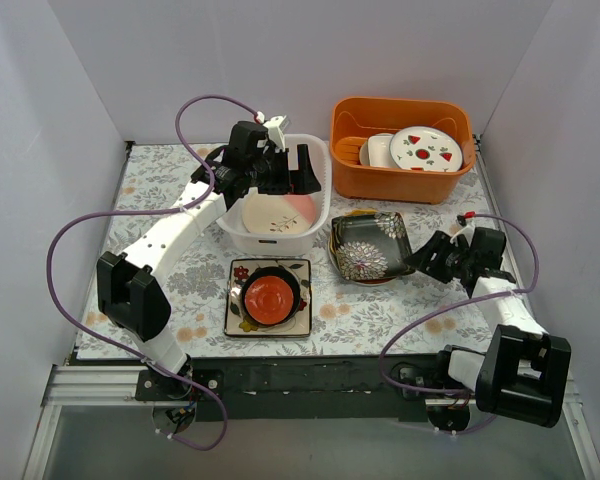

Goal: Place the plates into the plastic bin on the countertop
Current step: Pick up the plate at the center of the board.

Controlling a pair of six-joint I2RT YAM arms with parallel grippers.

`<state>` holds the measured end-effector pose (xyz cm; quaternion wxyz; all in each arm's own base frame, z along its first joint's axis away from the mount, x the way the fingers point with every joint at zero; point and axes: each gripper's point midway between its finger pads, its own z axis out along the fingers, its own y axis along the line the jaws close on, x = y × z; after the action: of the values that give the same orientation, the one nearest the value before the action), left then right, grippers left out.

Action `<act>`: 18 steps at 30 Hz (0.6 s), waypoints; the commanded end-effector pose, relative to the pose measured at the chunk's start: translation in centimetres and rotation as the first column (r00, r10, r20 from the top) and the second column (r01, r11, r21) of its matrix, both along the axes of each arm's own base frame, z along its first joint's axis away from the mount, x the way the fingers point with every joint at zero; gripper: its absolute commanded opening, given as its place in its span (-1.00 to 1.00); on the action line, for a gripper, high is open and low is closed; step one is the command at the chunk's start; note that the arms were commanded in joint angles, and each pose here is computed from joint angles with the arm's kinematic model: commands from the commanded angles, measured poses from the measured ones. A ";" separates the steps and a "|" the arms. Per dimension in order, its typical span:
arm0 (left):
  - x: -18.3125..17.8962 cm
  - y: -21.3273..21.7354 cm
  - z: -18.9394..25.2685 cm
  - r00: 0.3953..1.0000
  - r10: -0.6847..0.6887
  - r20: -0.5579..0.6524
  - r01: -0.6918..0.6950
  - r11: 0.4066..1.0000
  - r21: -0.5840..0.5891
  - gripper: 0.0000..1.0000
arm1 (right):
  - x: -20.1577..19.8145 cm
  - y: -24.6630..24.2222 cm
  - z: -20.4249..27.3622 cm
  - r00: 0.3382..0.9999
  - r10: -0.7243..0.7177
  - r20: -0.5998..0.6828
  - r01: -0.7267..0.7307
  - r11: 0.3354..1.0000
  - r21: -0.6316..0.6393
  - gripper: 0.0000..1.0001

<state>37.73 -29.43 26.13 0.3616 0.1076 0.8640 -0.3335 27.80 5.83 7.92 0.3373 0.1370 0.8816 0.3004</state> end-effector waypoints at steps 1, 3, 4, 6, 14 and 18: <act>-1.3 0.5 2.7 0.999 -0.010 0.051 0.011 0.999 -0.033 0.96 | 0.1 0.6 0.1 0.999 0.025 0.042 -0.030 0.993 0.117 0.15; -1.3 0.5 2.7 0.999 -0.011 0.052 0.012 0.999 -0.032 0.96 | -0.1 0.8 -0.2 0.999 0.034 0.034 -0.038 0.989 0.139 0.11; -1.3 0.4 2.7 0.999 -0.011 0.049 0.013 0.999 -0.033 0.96 | -0.1 0.7 -0.2 0.999 0.032 0.037 -0.037 0.988 0.147 0.10; -1.3 0.4 2.6 0.999 -0.011 0.049 0.013 0.999 -0.033 0.96 | 0.1 0.7 0.1 0.998 0.024 0.056 -0.033 0.987 0.160 0.07; -1.5 0.4 1.4 1.000 -0.010 0.017 0.010 0.999 -0.031 0.96 | 0.3 0.7 0.1 0.998 0.021 0.061 -0.033 0.981 0.189 -0.10; -1.5 0.5 1.3 1.000 -0.002 0.018 0.002 1.000 -0.030 0.96 | 0.2 1.2 -0.2 0.998 0.032 0.058 -0.045 0.973 0.227 -0.16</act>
<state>37.28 -29.27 24.66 0.3463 0.1013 0.8720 -0.3310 27.85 6.51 7.52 0.3339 0.1559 0.8472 0.3827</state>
